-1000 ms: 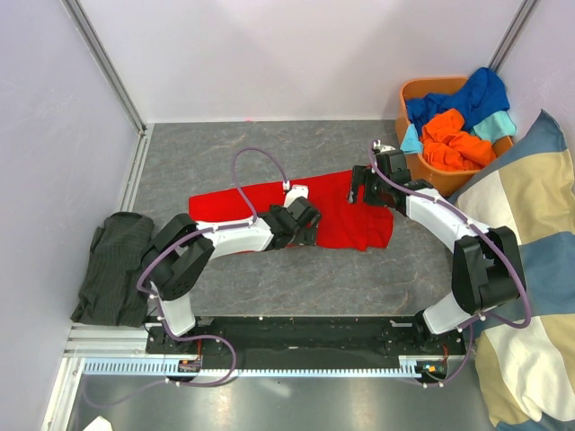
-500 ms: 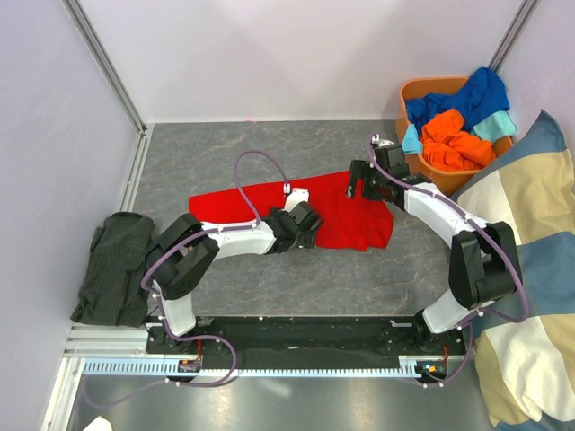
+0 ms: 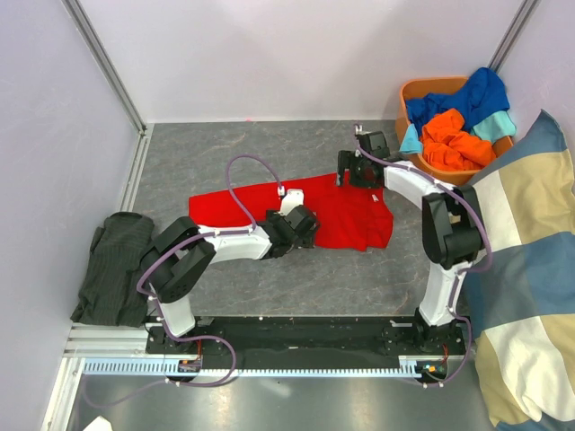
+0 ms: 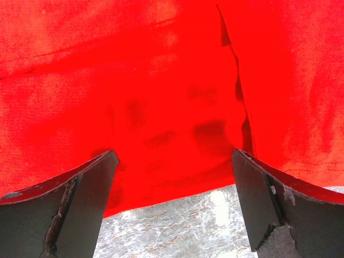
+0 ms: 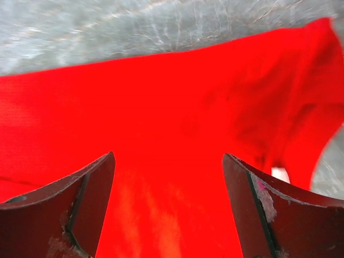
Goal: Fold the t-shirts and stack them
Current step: Fold the other side of the tshirt into a rectangle
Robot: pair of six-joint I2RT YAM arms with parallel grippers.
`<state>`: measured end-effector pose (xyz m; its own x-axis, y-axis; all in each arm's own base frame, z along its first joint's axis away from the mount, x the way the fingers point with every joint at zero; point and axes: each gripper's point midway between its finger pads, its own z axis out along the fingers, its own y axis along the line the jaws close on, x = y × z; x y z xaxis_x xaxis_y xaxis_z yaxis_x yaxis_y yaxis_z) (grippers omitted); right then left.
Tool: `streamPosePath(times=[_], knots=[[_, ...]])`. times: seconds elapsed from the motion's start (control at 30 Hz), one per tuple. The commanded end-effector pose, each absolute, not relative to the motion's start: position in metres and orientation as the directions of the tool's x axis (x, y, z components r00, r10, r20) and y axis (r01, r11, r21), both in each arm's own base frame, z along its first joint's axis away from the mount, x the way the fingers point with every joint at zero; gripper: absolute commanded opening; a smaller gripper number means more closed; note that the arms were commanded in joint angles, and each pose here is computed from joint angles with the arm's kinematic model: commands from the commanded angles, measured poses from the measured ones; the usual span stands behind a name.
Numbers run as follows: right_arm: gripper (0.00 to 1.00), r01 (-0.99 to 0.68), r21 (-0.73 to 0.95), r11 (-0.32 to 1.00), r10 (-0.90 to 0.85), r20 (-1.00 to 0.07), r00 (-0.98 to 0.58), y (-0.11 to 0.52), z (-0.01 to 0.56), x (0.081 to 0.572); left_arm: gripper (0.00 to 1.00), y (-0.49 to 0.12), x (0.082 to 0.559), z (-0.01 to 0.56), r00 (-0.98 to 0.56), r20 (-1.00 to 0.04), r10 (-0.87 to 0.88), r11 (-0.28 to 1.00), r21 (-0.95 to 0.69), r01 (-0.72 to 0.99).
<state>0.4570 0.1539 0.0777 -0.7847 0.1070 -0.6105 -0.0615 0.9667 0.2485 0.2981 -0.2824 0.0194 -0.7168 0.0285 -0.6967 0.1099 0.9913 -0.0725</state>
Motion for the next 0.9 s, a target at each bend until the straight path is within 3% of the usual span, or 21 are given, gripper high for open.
streamPosePath(times=[0.0,0.7,0.87], knots=[[0.88,-0.071,0.229,0.971,0.090,-0.624,-0.776,0.159,0.068,0.479,0.97,-0.245,0.253,-0.029,-0.836,-0.543,0.077,0.997,0.029,0.073],[0.81,-0.066,0.220,0.973,0.092,-0.636,-0.766,0.163,0.060,0.506,0.97,-0.244,0.252,-0.032,-0.839,-0.537,0.083,0.997,0.037,0.075],[0.57,-0.063,0.210,0.976,0.084,-0.624,-0.777,0.163,0.046,0.509,0.97,-0.240,0.251,-0.032,-0.840,-0.536,0.083,0.997,0.046,0.070]])
